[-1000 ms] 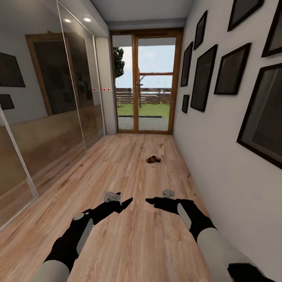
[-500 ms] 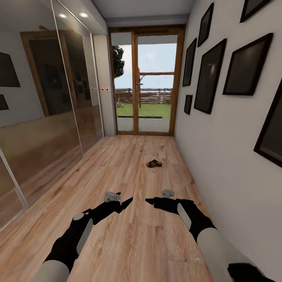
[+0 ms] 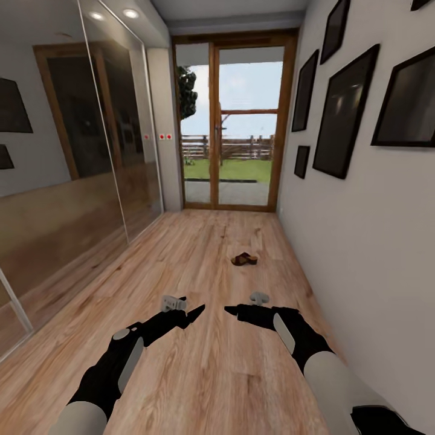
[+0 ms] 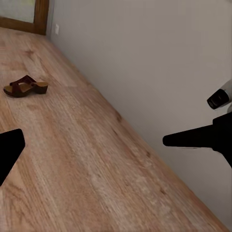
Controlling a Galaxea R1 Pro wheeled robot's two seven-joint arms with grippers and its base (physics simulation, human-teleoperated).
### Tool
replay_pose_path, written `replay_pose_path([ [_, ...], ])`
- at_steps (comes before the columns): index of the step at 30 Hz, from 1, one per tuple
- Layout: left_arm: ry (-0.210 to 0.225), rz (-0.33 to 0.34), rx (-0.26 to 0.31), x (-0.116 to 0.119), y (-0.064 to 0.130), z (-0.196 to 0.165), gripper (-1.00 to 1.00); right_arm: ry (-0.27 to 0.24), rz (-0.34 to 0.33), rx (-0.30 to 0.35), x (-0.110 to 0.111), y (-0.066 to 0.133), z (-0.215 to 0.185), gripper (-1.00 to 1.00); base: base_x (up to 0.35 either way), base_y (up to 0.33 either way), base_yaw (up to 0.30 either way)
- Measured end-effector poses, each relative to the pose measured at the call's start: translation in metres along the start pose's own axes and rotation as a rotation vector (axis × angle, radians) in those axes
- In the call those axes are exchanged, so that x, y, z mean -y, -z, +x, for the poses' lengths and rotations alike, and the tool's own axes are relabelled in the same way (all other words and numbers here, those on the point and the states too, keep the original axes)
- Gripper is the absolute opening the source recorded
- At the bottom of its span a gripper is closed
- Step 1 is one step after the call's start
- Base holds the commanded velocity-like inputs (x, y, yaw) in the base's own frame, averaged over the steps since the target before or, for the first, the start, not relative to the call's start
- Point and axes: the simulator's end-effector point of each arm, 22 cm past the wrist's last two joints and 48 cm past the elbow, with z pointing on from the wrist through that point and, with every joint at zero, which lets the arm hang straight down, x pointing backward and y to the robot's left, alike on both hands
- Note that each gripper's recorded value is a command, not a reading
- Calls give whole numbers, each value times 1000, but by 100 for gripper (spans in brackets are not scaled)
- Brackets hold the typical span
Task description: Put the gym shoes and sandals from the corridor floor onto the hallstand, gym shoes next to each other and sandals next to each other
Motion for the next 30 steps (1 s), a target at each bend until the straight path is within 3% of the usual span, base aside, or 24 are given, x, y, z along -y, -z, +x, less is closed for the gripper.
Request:
replay_pose_path([
  [8,6,-1,-6,-2,-1,4,100,-8,2,-6,3,-2,4,100,349,0,153],
  [30,7,-1,-7,-2,-1,5,100,-9,3,-8,4,-3,5,100,349,0,7],
])
